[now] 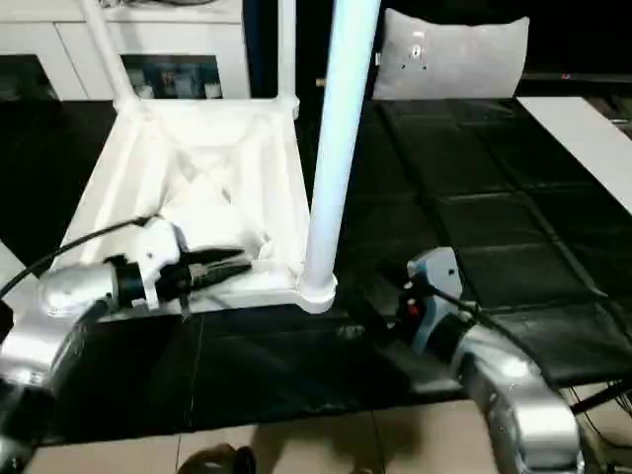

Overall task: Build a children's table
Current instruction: Rotate leg to tighten

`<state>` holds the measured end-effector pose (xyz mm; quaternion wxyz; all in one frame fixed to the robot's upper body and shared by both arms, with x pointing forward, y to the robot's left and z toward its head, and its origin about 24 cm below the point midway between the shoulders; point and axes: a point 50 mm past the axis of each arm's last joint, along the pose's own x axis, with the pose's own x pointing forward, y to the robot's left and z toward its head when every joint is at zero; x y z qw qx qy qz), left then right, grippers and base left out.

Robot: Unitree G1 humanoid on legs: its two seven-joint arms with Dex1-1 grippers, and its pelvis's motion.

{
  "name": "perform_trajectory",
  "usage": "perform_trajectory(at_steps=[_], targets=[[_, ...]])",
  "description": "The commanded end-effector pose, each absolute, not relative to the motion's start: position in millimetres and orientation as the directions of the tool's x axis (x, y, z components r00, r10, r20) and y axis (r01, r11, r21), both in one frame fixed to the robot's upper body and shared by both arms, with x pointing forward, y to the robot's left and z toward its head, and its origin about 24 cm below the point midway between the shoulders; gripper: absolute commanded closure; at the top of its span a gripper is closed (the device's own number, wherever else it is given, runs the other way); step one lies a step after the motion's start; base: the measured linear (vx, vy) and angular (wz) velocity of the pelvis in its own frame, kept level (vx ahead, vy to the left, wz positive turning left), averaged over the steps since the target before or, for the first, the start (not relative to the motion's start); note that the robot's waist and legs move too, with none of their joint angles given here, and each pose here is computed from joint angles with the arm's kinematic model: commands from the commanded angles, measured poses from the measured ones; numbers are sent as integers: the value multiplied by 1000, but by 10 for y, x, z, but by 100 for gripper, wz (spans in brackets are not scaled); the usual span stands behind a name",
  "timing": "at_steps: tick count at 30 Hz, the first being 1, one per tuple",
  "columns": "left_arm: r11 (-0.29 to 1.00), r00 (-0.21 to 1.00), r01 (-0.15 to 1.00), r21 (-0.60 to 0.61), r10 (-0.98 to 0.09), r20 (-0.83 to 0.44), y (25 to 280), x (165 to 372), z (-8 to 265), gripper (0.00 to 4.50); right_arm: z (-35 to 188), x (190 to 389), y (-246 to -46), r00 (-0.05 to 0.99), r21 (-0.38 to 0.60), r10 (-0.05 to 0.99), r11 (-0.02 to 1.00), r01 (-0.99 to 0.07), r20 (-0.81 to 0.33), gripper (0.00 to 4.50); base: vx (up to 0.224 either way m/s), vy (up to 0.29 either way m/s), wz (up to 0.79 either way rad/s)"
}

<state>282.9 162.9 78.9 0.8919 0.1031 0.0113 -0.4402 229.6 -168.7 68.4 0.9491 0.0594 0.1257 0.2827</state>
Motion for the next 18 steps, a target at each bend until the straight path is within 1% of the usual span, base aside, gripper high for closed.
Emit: perform_trajectory(at_steps=[1,2,3,6,7,8,10,13,18], targets=[[716,728,685,138,-679,-92,1638,2801,779,324,714,2260,-1665,850,173,484,873,-456,-208,0,0,0,0],[716,728,685,138,-679,-92,1638,2801,779,324,714,2260,-1665,850,173,484,873,-456,-208,0,0,0,0],[843,847,532,75,-528,-65,1658,2774,741,324,698,2228,-1596,868,159,450,892,-423,-211,0,0,0,0],[919,920,392,47,-390,-40,1663,2738,729,324,682,2222,-1545,887,167,411,909,-382,-209,0,0,0,0],[931,932,363,34,-362,-29,1650,2721,734,324,677,2231,-1536,893,165,400,914,-371,-209,0,0,0,0],[951,951,309,8,-309,-10,1597,2680,761,324,674,2245,-1514,895,148,389,920,-364,-219,0,0,0,0],[954,954,299,0,-299,-10,1544,2645,770,324,680,2257,-1502,893,120,391,920,-373,-223,0,0,0,0],[953,953,303,25,-303,-31,1509,2609,751,324,687,2267,-1507,896,117,384,923,-367,-221,0,0,0,0],[959,958,284,20,-283,-48,1478,2575,751,324,683,2276,-1526,903,105,365,931,-350,-227,0,0,0,0]])
